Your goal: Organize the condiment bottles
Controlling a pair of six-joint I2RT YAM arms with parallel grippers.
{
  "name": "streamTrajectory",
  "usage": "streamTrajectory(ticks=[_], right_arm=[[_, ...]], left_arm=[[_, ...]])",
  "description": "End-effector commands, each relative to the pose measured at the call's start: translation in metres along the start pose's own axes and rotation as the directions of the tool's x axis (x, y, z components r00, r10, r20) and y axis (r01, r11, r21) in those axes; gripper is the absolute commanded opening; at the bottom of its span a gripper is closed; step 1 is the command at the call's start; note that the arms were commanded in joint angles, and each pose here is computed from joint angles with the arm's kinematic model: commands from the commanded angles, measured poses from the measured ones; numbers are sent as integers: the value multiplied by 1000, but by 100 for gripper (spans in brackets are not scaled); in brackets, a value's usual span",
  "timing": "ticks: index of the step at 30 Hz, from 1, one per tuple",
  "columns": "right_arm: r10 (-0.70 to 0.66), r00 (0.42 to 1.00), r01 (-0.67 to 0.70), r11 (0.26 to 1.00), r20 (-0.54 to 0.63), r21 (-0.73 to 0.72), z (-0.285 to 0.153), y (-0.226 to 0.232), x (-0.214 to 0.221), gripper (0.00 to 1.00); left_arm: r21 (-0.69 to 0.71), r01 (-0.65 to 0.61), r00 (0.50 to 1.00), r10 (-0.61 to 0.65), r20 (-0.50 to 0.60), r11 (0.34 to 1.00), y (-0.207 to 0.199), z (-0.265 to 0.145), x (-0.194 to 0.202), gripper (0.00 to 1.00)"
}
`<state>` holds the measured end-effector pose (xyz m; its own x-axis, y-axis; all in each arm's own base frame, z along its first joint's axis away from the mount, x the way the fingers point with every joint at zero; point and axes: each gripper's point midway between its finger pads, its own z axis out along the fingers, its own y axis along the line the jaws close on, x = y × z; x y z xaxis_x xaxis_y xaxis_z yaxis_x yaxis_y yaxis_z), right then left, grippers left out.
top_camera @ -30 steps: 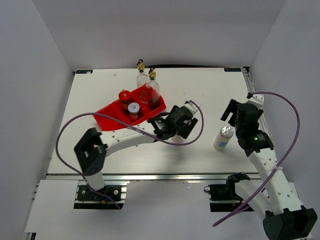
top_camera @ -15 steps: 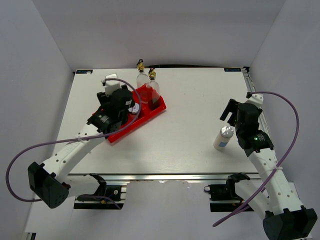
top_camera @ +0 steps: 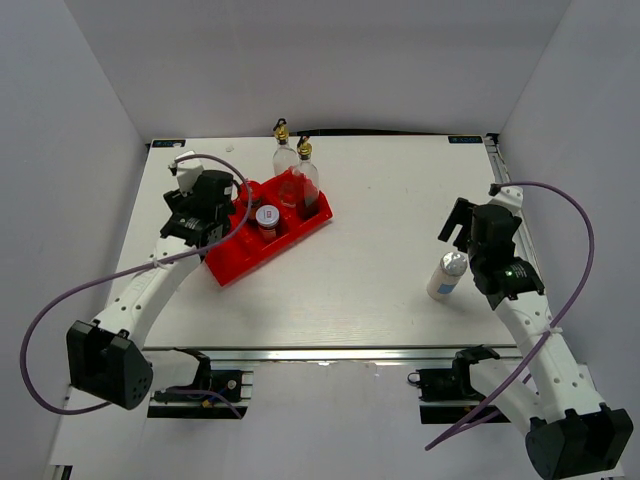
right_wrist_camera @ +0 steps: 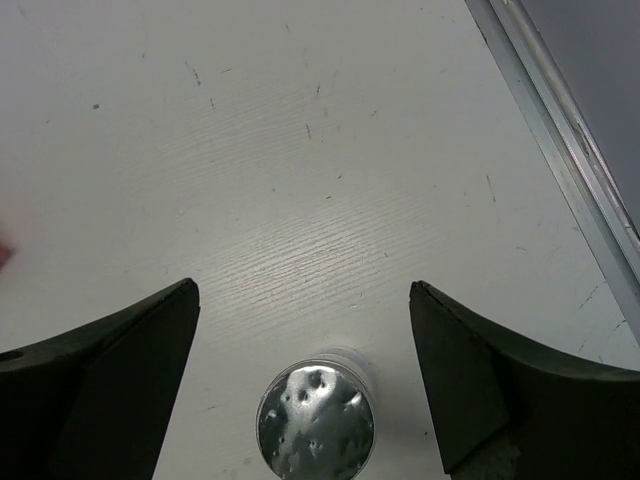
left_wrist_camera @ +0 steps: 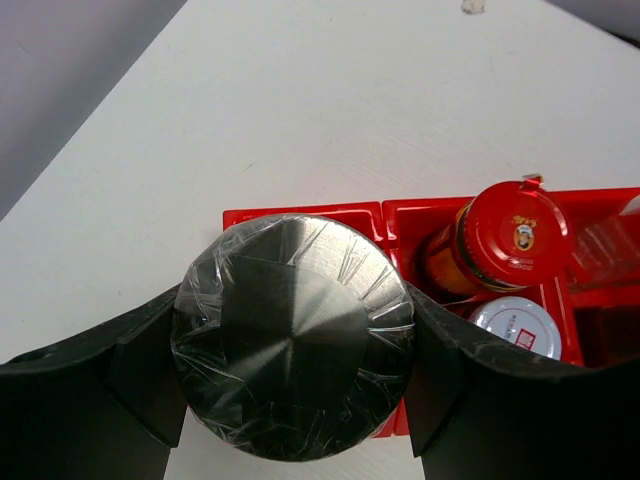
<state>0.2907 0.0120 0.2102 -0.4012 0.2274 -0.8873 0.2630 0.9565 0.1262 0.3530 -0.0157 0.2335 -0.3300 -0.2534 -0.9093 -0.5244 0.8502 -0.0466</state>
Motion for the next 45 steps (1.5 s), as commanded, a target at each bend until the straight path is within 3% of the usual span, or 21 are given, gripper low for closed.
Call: streamTrajectory(ticks=[1, 8, 21, 34, 45], right_arm=[[10, 1000, -10, 1000, 17, 16, 2, -2, -6, 89], [8, 1000, -8, 1000, 14, 22, 2, -3, -6, 89], [-26, 1000, 25, 997, -17, -69, -3, 11, -5, 89], [-32, 996, 18, 987, -83, -158, -27, 20, 5, 89], [-68, 971, 49, 995, -227, -89, -45, -1, 32, 89]], left_arm=[[23, 35, 999, -34, -12, 999, -6, 13, 1, 19], [7, 30, 998, -29, -63, 1000, -5, 38, 14, 20], [-12, -16, 989, 14, -144, 1000, -14, 75, 48, 45], [-58, -31, 989, 23, -147, 998, -3, 78, 48, 97], [-42, 20, 997, -23, -71, 999, 2, 55, 5, 98]])
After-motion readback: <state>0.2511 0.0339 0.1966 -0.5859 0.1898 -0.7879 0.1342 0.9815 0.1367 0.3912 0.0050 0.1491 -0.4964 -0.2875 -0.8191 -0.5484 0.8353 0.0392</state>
